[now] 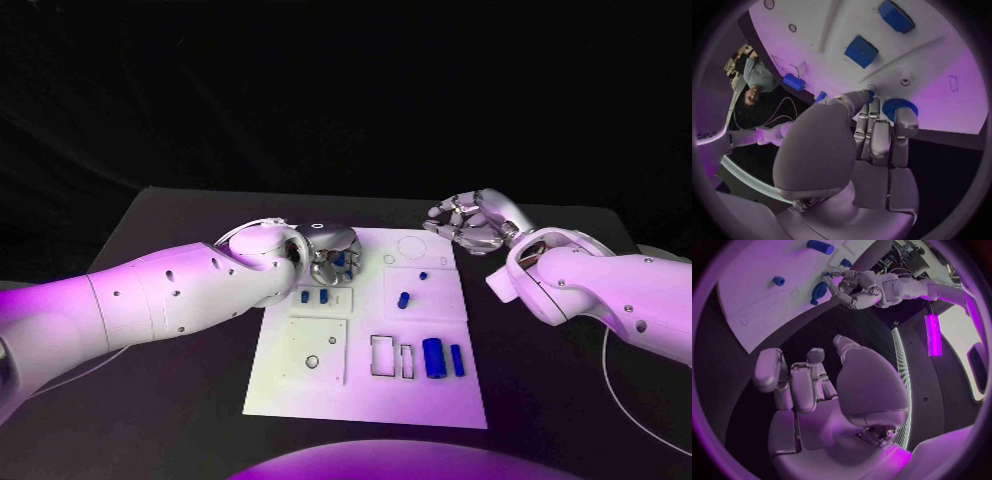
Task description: Assemble the parts on the task board
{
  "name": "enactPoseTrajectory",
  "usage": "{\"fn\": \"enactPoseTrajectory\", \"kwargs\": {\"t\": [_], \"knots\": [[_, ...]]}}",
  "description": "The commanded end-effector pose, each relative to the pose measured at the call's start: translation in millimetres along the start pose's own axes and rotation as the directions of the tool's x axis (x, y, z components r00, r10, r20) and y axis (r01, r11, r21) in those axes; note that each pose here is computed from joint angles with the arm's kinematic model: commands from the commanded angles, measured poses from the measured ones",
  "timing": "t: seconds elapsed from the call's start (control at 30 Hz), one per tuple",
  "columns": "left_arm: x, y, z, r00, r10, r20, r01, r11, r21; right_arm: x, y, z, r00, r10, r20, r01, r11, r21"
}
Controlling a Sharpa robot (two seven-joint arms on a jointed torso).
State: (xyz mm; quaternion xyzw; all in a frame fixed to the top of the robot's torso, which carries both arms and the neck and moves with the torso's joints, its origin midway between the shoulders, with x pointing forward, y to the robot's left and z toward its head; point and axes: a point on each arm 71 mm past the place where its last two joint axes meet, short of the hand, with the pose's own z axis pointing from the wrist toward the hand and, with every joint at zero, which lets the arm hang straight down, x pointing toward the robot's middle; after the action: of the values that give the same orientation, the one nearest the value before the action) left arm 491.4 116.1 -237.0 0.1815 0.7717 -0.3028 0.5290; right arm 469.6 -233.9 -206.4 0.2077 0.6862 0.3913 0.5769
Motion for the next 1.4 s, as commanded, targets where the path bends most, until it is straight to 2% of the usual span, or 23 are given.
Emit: {"fn": "enactPoseTrajectory", "kwargs": {"t": [0.03,0.2,0.33,0.7,0.9,1.1,1.4], "knots": [[-5.1,-3.3,-3.8,0.999,-0.038,0.038,0.037,0.999,0.028,0.7,1.2,-0.1,1.0,-0.002,-0.003,0.002,1.0,-0.015],[-11.9,-0.3,-13.9,0.997,-0.053,0.05,0.052,0.998,0.022,0.0,0.7,-0.2,1.0,-0.003,-0.001,0.003,1.0,-0.014],[-16.7,5.9,-23.5,0.997,-0.06,0.054,0.06,0.998,0.004,-0.4,0.3,-0.3,1.0,-0.004,0.0,0.004,1.0,-0.014],[-18.4,33.0,-42.8,0.997,-0.066,0.041,0.069,0.995,-0.071,-1.9,-0.8,-1.0,1.0,-0.005,0.004,0.005,1.0,-0.011],[-16.7,37.6,-45.5,0.997,-0.072,0.034,0.075,0.994,-0.082,-1.7,-0.9,-1.0,1.0,-0.005,0.004,0.005,1.0,-0.012],[-14.3,37.1,-44.0,0.997,-0.078,0.027,0.08,0.994,-0.08,-1.4,-1.1,-1.0,1.0,-0.005,0.003,0.005,1.0,-0.011],[-9.0,40.4,-41.6,0.997,-0.082,0.011,0.083,0.992,-0.093,-1.4,-1.3,-1.1,1.0,-0.005,0.003,0.005,1.0,-0.011]]}}
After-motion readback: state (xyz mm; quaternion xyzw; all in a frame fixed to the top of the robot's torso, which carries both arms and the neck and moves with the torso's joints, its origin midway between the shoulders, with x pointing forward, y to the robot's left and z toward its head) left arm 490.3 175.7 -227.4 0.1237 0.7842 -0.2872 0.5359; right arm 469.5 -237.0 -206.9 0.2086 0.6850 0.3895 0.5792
